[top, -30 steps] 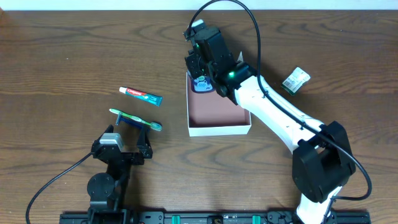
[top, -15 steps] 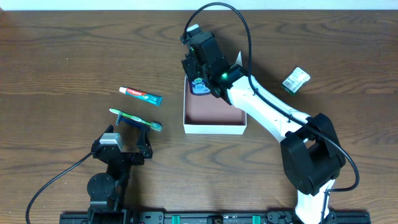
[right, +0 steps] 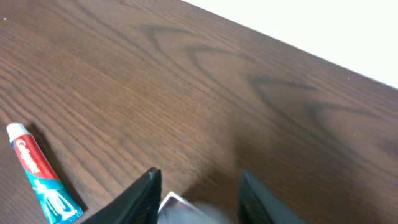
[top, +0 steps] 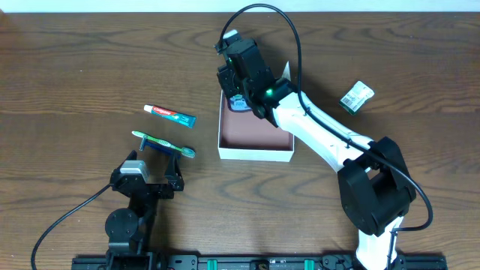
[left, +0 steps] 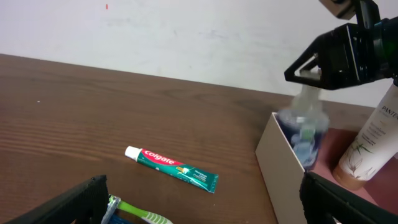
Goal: Pack container
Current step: 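Lower the soap bottle into the box's left side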
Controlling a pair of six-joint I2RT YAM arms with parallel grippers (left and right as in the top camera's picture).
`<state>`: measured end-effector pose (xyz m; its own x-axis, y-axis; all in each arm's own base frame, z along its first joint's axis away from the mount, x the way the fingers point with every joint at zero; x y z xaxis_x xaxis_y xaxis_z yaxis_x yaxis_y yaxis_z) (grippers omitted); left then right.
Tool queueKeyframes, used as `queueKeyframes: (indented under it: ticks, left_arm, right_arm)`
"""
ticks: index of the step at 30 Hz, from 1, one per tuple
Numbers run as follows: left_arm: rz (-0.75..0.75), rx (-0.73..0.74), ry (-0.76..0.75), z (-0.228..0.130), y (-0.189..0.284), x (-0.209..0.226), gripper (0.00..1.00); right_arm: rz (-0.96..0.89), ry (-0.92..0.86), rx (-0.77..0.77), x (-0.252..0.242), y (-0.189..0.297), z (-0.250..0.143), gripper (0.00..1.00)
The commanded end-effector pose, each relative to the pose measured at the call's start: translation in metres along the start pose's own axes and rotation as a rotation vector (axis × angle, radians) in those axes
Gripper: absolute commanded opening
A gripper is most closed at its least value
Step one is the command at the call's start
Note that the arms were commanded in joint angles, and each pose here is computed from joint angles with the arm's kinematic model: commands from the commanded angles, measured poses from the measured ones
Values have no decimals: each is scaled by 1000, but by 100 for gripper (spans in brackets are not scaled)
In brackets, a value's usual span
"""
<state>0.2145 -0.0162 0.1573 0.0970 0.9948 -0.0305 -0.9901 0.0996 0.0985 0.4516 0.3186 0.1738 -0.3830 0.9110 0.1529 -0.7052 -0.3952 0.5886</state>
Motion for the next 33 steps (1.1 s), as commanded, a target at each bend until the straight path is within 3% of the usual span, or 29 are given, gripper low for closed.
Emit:
queueKeyframes:
  ticks: [1,12,21,27,33]
  left_arm:
    - [-6,47,6,-14,-1,0,98]
    - [-6,47,6,-14,-1,0,98]
    - [-6,47,6,-14,-1,0,98]
    - [-6,47,6,-14,-1,0,98]
    - [-6,47,6,-14,-1,0,98]
  right_arm:
    - [21,9,-29,10,6,10,42]
    - [24,10,-24,11,9,11,45]
    - [40,1,-77,15,56,41,44]
    - [78,63,-13,28,85,33,24]
    - [142,171,115,57,91,-2,8]
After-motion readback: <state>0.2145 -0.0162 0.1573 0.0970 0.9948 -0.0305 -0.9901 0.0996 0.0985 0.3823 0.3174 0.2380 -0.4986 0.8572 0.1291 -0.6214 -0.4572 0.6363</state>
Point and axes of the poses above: each gripper's point midway between its finger pads, its own y axis back along the fingers, its own x axis along the line the jaws close on, z = x × y, the point moved 3 cm from there along y, back along the fingers, and after that the axes turned 10 degrees about -y, right-handed, at the moved point
